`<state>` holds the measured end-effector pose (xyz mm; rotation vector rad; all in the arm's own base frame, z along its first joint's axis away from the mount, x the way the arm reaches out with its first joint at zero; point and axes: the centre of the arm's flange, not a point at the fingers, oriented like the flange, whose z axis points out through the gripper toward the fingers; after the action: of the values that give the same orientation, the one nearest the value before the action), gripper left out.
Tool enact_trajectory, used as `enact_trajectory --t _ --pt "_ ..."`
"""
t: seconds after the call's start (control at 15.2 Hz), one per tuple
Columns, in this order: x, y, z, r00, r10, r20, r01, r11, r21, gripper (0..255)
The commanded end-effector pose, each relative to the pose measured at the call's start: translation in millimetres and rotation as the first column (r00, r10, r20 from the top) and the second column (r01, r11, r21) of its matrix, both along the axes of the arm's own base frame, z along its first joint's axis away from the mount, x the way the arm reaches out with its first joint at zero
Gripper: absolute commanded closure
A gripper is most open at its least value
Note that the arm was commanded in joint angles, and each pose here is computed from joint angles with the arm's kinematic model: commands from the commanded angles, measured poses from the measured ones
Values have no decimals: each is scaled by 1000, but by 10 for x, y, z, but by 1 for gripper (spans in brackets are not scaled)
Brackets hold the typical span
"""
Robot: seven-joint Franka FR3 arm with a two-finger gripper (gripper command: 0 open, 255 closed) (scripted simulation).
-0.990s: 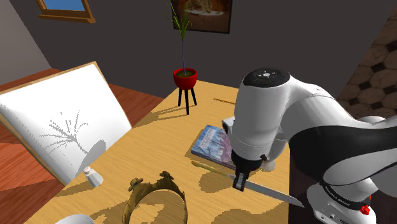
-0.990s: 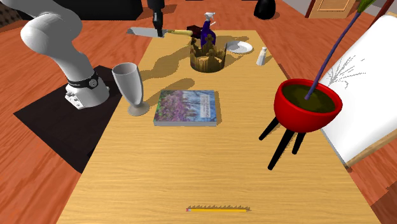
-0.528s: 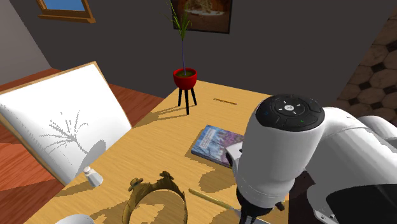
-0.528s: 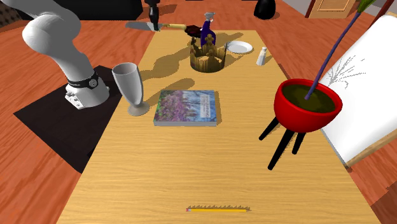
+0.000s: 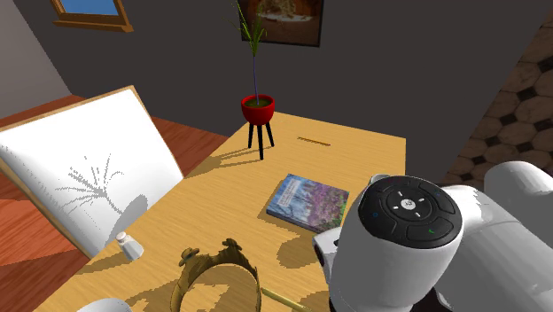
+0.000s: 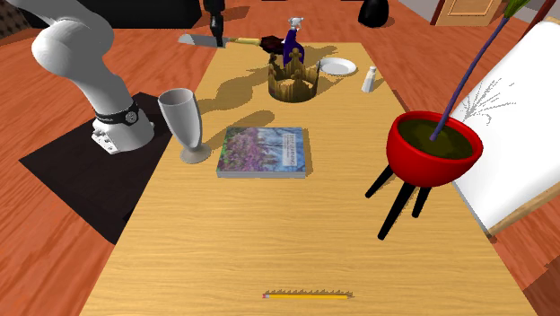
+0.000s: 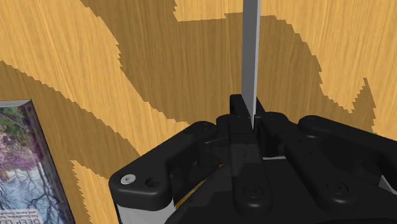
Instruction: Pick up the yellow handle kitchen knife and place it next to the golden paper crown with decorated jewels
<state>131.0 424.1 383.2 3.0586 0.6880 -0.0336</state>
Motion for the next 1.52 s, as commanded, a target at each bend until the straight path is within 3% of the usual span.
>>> enact_trajectory --t 0.0,1.45 --pt "-2 -6 -101 1000 0 0 0 1000 0 255" --pt "-2 -6 -1263 1000 0 0 0 1000 0 255"
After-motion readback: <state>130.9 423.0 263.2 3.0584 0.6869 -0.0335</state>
